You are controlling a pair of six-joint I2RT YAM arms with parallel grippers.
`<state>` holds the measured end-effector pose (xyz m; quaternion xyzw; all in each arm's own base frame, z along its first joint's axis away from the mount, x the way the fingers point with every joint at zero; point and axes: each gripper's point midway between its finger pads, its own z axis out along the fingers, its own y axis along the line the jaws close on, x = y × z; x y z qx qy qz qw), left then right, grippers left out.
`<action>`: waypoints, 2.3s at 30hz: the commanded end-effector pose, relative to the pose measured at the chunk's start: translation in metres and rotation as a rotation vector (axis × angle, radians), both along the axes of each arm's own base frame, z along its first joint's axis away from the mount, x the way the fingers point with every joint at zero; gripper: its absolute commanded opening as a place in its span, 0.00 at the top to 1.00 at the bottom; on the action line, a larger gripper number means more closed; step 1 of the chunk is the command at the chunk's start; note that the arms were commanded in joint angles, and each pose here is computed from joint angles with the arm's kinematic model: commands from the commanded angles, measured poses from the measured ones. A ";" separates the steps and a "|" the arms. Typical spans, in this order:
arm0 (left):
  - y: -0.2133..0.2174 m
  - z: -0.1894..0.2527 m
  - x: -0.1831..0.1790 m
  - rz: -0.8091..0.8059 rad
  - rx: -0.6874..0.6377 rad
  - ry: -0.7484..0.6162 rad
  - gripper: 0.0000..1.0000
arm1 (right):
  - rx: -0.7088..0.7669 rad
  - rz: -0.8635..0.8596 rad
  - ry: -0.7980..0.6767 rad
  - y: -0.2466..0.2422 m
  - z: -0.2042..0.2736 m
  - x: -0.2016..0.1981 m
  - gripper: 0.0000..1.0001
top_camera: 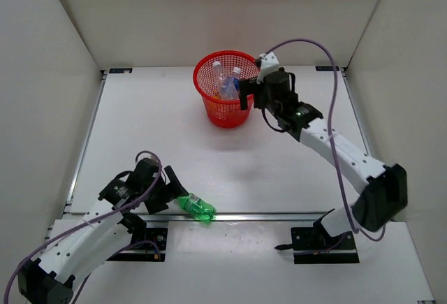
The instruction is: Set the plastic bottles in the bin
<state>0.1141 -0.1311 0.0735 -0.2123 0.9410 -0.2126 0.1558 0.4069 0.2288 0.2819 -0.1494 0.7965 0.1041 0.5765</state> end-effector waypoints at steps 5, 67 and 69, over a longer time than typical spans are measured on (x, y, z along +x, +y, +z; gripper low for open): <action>-0.032 -0.027 -0.014 0.071 -0.137 0.100 0.02 | 0.042 -0.232 0.001 -0.092 -0.010 -0.031 0.01; -0.087 0.322 0.345 0.012 0.281 -0.896 0.01 | 0.020 -0.496 0.294 -0.229 -0.104 -0.114 0.01; -0.070 0.294 0.328 -0.010 0.333 -0.819 0.01 | -0.007 -0.479 0.382 -0.224 -0.117 -0.119 0.01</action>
